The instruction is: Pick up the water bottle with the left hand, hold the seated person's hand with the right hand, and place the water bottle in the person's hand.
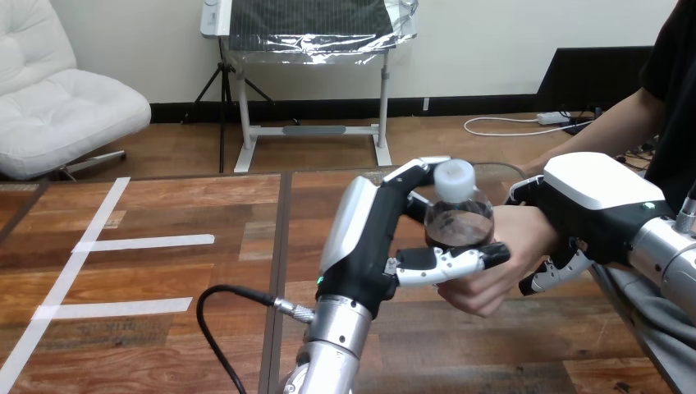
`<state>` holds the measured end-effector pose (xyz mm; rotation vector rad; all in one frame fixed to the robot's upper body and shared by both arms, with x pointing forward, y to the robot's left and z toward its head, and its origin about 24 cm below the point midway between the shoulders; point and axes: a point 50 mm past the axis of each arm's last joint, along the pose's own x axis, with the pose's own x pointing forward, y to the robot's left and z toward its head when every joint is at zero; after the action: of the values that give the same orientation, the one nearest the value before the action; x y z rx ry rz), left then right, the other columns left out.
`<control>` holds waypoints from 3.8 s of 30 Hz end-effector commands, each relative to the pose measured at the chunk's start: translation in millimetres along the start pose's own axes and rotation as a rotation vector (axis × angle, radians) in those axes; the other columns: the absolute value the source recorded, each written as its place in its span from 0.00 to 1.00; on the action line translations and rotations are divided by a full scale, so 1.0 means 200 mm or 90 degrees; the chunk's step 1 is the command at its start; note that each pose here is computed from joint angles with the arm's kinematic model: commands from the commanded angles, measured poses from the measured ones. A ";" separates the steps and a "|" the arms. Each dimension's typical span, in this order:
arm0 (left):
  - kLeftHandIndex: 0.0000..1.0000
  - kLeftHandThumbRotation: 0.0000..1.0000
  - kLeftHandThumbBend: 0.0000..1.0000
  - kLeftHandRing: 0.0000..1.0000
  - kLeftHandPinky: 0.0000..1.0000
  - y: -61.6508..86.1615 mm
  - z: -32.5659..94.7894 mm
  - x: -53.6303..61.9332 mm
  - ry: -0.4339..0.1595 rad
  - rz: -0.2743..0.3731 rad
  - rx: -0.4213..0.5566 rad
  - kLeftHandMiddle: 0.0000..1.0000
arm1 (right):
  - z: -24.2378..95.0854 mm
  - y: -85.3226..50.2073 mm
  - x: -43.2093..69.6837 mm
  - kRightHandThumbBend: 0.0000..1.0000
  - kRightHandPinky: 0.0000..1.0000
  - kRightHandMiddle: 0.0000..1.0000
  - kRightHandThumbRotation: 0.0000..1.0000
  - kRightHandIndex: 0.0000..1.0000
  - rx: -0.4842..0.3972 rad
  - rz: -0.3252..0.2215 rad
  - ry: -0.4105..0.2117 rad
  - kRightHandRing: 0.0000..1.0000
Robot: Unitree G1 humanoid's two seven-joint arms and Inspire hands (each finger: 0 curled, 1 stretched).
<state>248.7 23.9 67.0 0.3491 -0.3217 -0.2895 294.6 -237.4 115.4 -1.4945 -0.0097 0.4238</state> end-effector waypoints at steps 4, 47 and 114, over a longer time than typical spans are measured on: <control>1.00 0.63 0.98 1.00 0.99 -0.06 0.24 0.11 -0.104 0.014 -0.041 1.00 | -0.03 -0.10 -0.01 0.89 0.67 0.80 0.00 0.79 -0.009 -0.039 0.004 0.79; 1.00 0.67 0.99 1.00 1.00 -0.05 0.23 0.10 -0.104 0.016 -0.069 1.00 | -0.01 -0.13 -0.08 0.86 0.70 0.85 0.00 0.81 0.029 -0.059 -0.015 0.82; 0.88 0.68 0.46 0.89 0.85 0.14 0.15 -0.33 -0.038 0.103 -0.170 0.90 | 0.38 0.08 -0.35 0.51 0.57 0.75 0.00 0.70 0.358 -0.332 -0.148 0.69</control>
<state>189.5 60.4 68.9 0.0951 -0.2701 -0.2186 204.0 -190.1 120.0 -0.8842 -0.3446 0.1817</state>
